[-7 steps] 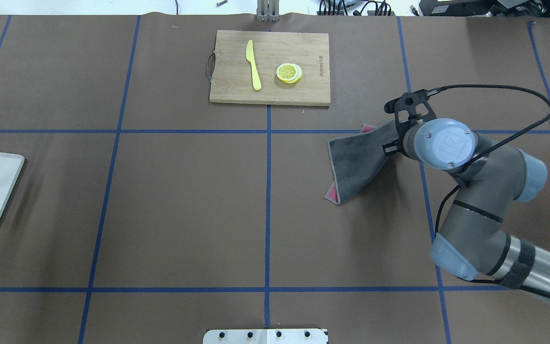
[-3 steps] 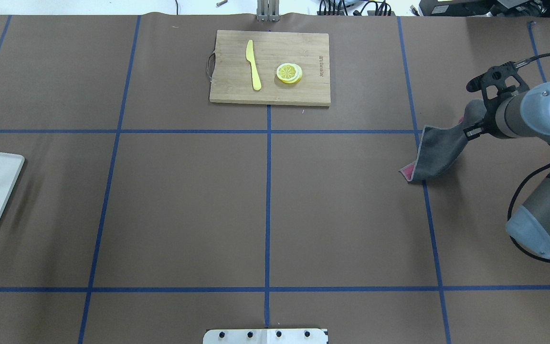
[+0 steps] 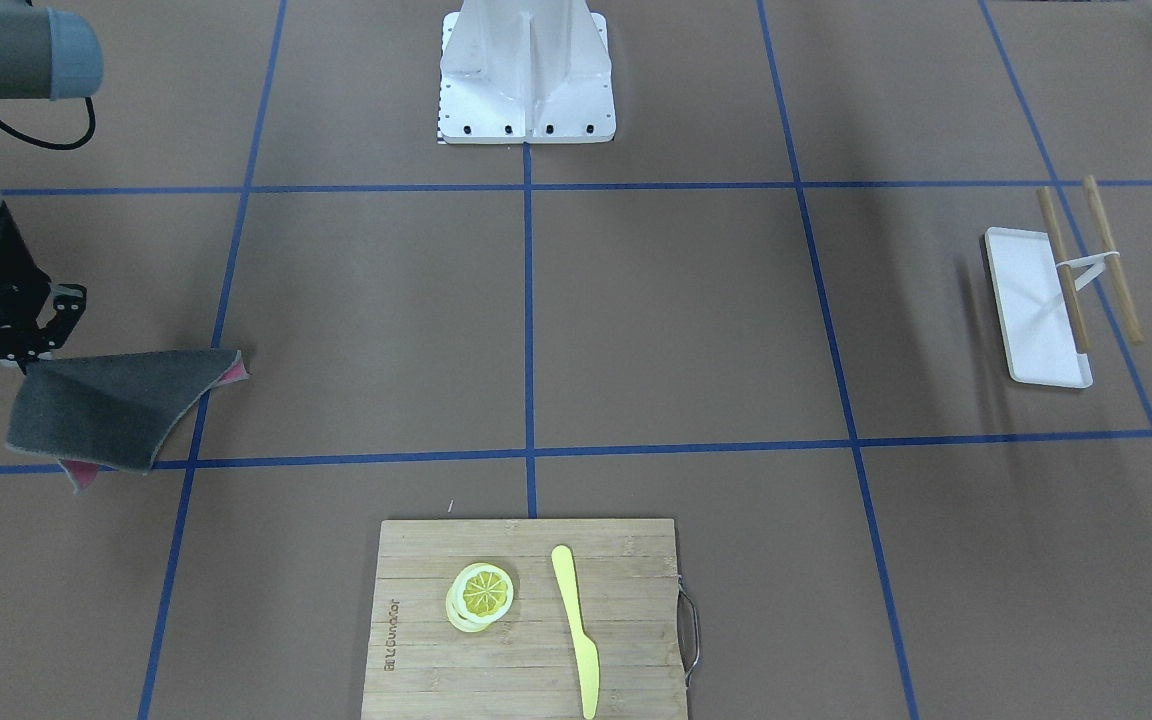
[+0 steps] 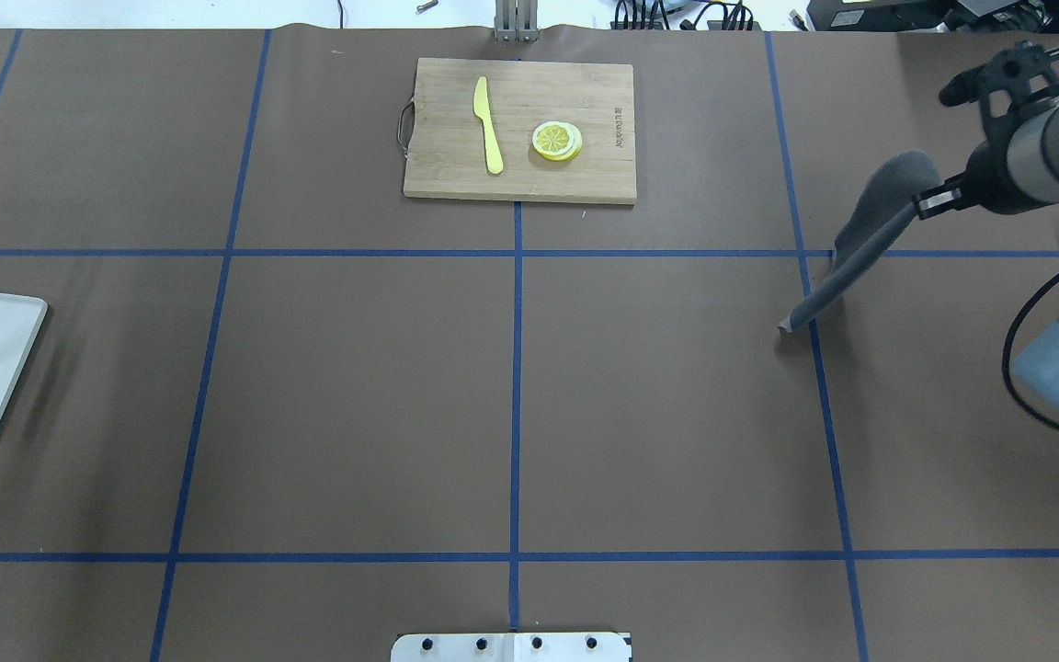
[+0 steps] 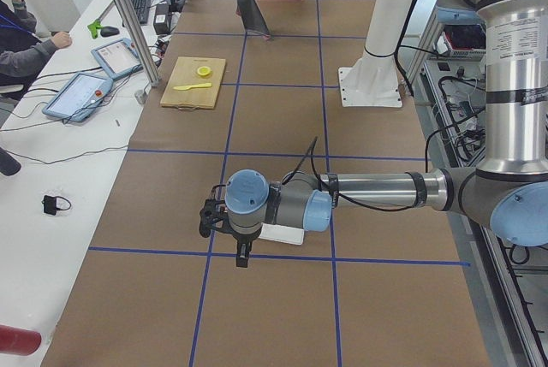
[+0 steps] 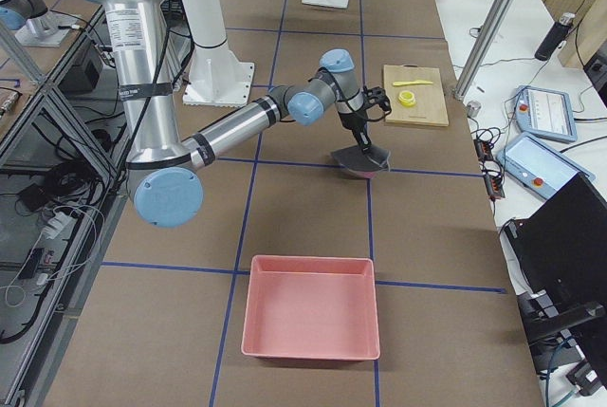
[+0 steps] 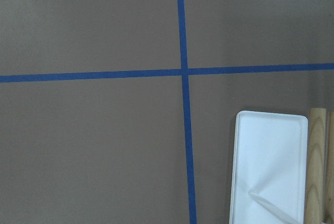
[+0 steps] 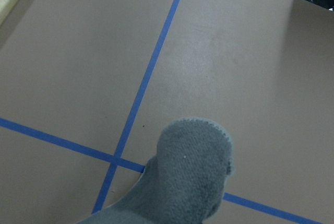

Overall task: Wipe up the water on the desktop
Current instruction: 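Lift the towel and carry it with the right gripper over the pink bin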

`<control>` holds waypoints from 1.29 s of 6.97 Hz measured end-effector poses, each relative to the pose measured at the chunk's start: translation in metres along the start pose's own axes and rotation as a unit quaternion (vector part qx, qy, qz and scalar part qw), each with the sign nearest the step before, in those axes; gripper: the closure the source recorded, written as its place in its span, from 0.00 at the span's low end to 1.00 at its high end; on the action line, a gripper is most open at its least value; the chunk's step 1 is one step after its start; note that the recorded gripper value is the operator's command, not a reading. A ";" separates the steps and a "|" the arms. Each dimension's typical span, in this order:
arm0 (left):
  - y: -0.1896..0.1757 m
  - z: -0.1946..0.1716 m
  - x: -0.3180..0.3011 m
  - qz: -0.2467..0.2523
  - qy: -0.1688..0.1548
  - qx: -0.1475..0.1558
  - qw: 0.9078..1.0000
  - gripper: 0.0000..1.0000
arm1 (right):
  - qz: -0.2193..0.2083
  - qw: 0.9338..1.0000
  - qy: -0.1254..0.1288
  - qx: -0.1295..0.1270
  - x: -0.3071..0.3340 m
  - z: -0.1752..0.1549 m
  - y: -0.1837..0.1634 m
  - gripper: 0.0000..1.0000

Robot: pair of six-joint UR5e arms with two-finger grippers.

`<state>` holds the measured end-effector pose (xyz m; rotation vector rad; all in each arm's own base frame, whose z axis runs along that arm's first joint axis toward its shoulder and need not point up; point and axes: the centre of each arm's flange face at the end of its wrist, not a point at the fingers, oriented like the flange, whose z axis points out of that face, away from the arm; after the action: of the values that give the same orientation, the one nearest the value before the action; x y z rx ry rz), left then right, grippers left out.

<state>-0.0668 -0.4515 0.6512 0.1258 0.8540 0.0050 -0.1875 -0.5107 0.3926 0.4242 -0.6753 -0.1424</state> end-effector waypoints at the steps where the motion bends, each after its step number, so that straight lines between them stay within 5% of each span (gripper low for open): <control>1: 0.000 0.000 0.000 0.000 0.000 0.000 1.000 0.01 | 0.040 0.998 -0.052 -0.006 0.037 -0.035 -0.010 1.00; 2: 0.000 0.000 0.000 0.000 0.000 0.000 1.000 0.02 | 0.083 0.992 -0.093 -0.011 0.080 -0.067 -0.009 1.00; 4: 0.001 0.000 0.000 0.000 0.000 0.000 1.000 0.01 | 0.146 0.984 -0.097 -0.020 0.150 -0.098 0.014 1.00; 7: 0.000 -0.001 0.000 0.001 0.000 0.001 1.000 0.01 | 0.114 0.991 -0.040 -0.053 0.247 -0.116 0.069 1.00; 9: 0.002 0.001 -0.002 0.001 0.000 -0.001 1.000 0.01 | 0.077 0.991 0.018 -0.104 0.299 -0.128 0.097 1.00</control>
<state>-0.0675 -0.4502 0.6535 0.1254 0.8537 0.0068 0.1243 -0.4587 0.5161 0.1731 -0.6472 -0.0574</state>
